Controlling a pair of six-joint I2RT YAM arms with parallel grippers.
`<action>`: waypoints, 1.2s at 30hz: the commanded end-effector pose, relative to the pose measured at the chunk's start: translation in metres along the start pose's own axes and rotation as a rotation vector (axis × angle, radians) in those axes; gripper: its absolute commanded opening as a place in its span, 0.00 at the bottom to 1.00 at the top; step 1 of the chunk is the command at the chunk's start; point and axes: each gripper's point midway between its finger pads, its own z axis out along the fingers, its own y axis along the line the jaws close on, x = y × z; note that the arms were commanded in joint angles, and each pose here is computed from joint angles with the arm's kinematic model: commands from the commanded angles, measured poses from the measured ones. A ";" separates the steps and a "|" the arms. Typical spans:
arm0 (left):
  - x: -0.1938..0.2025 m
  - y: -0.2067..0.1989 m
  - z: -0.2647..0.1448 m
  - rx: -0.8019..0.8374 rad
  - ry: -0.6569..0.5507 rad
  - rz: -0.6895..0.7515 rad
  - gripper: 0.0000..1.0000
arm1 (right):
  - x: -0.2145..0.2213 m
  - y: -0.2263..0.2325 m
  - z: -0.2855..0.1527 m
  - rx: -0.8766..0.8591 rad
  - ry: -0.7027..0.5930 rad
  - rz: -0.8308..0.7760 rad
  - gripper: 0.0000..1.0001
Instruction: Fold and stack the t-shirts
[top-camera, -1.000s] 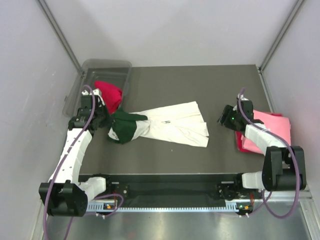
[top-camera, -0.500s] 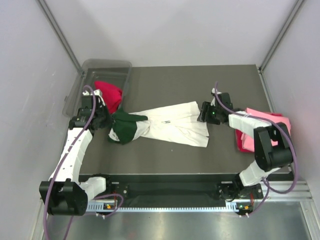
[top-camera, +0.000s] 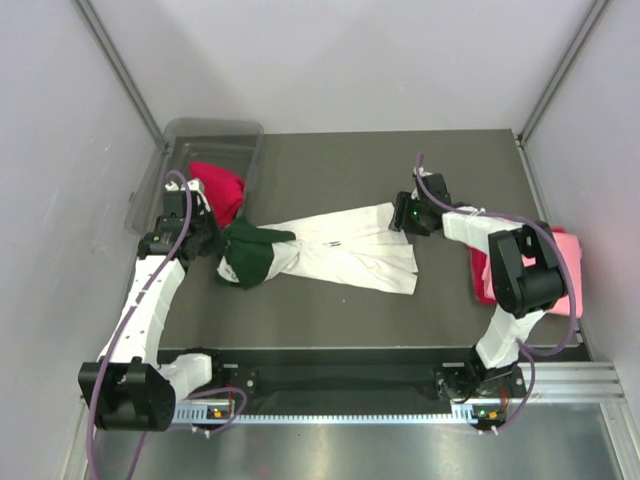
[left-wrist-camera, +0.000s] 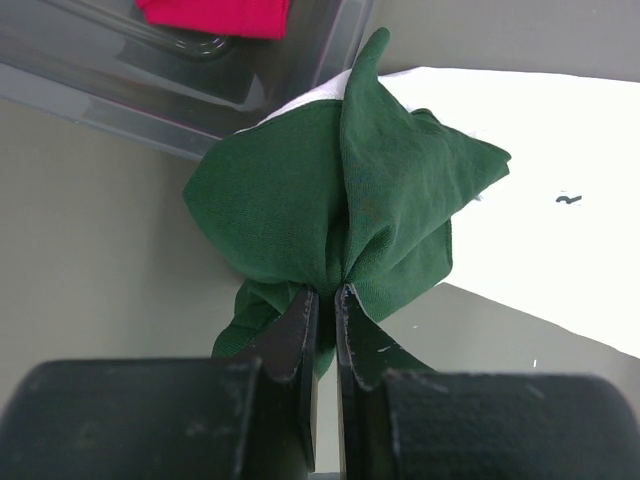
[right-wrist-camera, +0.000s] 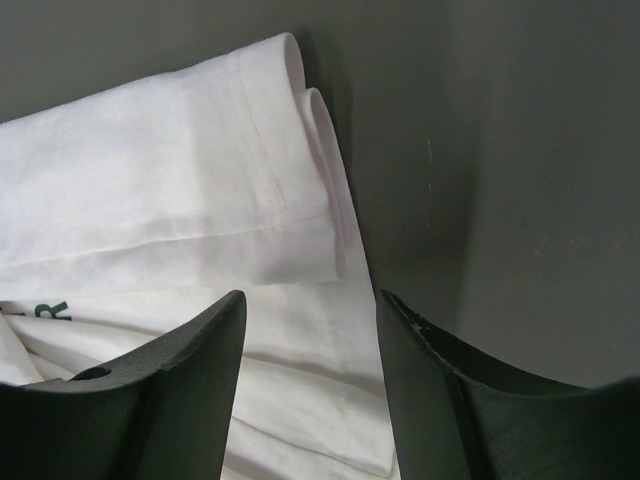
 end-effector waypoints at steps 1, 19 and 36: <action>-0.011 -0.001 -0.004 0.007 -0.058 0.022 0.00 | -0.023 0.013 0.006 -0.012 -0.060 0.009 0.55; -0.011 0.002 -0.003 -0.011 -0.057 0.012 0.00 | -0.037 0.024 -0.003 -0.009 -0.087 -0.003 0.02; -0.019 0.008 -0.037 -0.062 -0.155 0.026 0.01 | -0.085 0.017 -0.126 0.018 -0.259 0.001 0.00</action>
